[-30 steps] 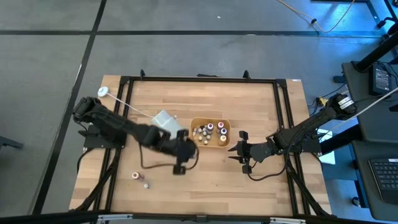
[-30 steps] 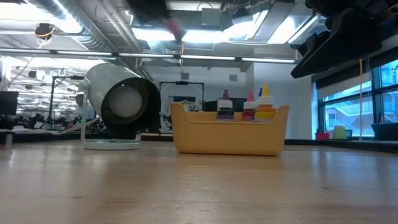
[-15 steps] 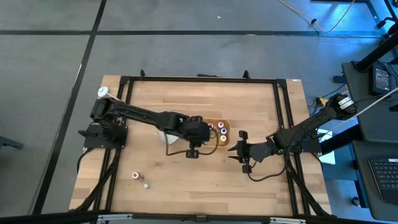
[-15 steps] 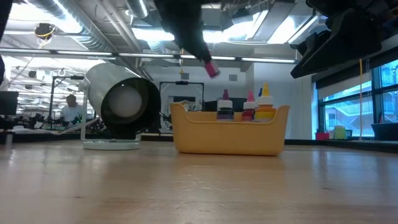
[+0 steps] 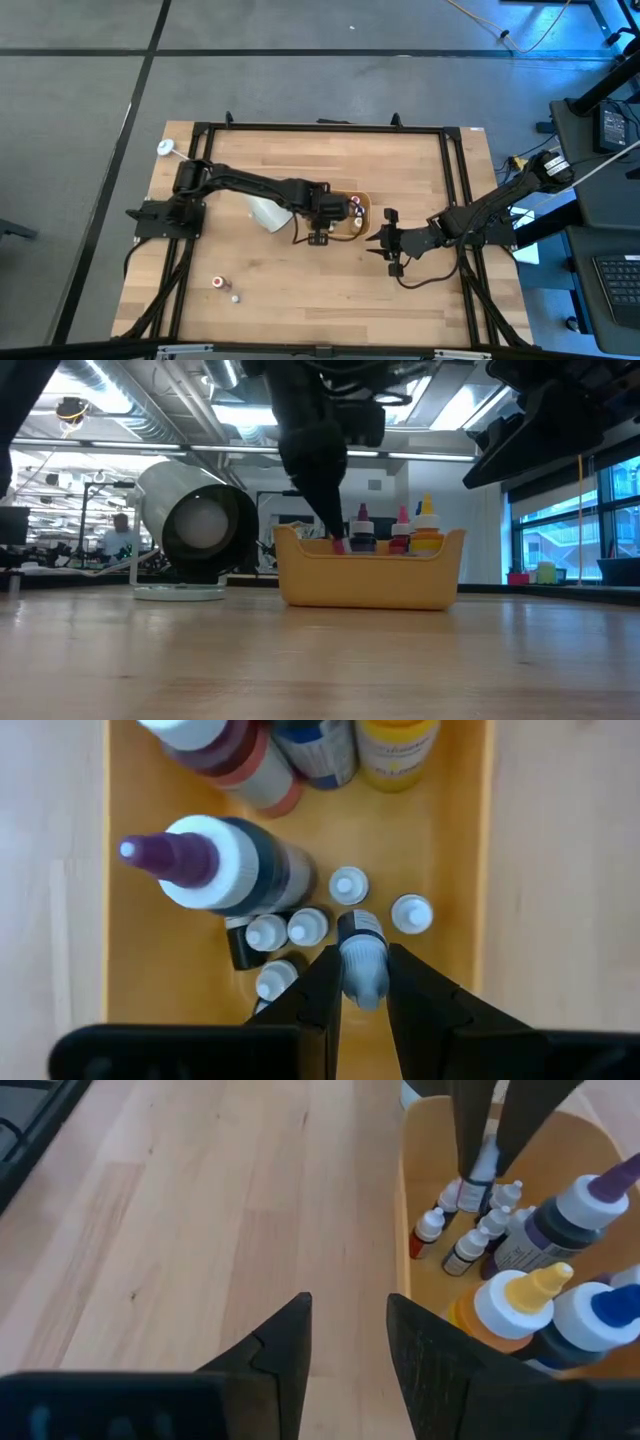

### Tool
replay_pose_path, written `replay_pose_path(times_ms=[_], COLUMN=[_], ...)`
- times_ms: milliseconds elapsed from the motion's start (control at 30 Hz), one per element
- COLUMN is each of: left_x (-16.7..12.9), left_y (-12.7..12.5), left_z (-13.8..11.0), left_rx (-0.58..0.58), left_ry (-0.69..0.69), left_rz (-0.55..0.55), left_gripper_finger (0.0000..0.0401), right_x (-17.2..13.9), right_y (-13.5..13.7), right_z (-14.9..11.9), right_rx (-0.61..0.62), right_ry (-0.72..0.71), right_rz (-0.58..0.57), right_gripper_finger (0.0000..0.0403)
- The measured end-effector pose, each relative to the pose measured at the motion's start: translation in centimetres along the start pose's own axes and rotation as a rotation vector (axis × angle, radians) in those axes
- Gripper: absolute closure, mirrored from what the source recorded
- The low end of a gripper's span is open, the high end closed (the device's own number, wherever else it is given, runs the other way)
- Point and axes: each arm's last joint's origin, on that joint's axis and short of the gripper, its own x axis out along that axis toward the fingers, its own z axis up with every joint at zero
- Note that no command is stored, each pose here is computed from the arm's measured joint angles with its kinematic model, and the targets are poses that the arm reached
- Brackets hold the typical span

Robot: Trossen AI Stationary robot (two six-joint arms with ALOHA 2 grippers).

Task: Pick & Place food coloring
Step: Put the small pink food coloring bottle into the yellow bin

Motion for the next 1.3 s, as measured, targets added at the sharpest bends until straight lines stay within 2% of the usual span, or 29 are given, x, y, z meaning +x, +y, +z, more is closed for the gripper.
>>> replay_pose_path(times_ms=[500, 1100, 1300], left_x=[0.7, 1.9, 2.0], left_y=[0.4, 0.2, 0.2], left_z=[0.0, -0.2, -0.2], left_rx=[0.022, 0.026, 0.061], left_ry=[0.013, 0.036, 0.042], left_rz=[-0.044, -0.037, -0.019], left_gripper_finger=[0.0342, 0.0342, 0.0339], right_x=[0.0, 0.0, 0.0], right_y=[0.0, 0.0, 0.0], right_z=[0.0, 0.0, 0.0], right_rx=[-0.003, -0.002, -0.002], right_ry=[0.001, 0.0, 0.0], right_rz=[0.003, 0.004, 0.004], right_gripper_finger=[0.0269, 0.0269, 0.0269])
